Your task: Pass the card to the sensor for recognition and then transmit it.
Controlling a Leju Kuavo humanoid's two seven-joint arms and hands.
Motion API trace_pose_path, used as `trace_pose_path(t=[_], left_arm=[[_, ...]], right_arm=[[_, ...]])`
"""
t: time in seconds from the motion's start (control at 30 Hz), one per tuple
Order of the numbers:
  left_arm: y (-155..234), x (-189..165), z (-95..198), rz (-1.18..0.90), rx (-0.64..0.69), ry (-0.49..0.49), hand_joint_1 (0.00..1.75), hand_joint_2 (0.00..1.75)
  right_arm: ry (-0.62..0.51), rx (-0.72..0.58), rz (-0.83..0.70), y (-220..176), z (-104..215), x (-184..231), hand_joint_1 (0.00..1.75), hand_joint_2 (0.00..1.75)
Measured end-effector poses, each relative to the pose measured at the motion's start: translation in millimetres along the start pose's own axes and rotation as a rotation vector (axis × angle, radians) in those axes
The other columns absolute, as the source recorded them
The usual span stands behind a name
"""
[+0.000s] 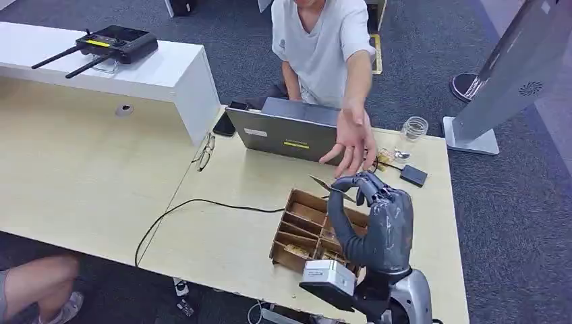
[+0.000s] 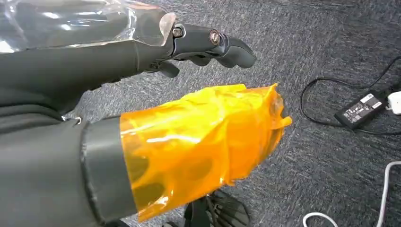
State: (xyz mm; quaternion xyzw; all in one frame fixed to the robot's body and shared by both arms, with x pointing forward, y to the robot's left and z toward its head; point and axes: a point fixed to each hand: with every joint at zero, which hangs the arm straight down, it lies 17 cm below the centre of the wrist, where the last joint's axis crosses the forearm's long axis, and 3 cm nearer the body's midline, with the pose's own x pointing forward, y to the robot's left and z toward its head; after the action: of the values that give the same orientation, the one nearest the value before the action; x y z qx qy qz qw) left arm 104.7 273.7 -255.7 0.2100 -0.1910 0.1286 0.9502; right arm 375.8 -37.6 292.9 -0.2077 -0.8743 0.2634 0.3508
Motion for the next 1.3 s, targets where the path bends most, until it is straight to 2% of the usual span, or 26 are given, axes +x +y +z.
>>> trace_pose_path(t=[0.63,1.03,1.07,1.1,1.13,1.23,1.27,1.3], left_arm=[[-5,6,0,-0.039,-0.021,-0.02,0.0,0.0],[-9,8,1,-0.053,-0.032,-0.027,0.0,0.0],[-9,8,1,-0.055,-0.034,-0.028,0.0,0.0],[-9,9,0,-0.056,-0.034,-0.029,0.0,0.0],[-10,9,0,-0.058,-0.035,-0.03,0.0,0.0],[-9,10,0,-0.065,-0.037,-0.035,0.0,0.0],[-9,10,0,-0.065,-0.037,-0.035,0.0,0.0],[-9,10,0,-0.065,-0.036,-0.035,0.0,0.0]], right_arm=[[0.11,0.14,0.056,53,-4,-33,1.75,1.75],[0.16,0.152,0.112,61,-6,-54,1.75,1.75],[0.167,0.145,0.129,59,-6,-56,1.69,1.75],[0.174,0.14,0.146,58,-7,-59,0.54,1.75],[0.184,0.137,0.164,57,-7,-64,0.0,1.75],[0.221,0.135,0.18,55,-5,-78,0.0,1.75],[0.23,0.129,0.18,53,-5,-82,0.0,0.0],[0.238,0.122,0.178,52,-5,-84,0.0,0.0]])
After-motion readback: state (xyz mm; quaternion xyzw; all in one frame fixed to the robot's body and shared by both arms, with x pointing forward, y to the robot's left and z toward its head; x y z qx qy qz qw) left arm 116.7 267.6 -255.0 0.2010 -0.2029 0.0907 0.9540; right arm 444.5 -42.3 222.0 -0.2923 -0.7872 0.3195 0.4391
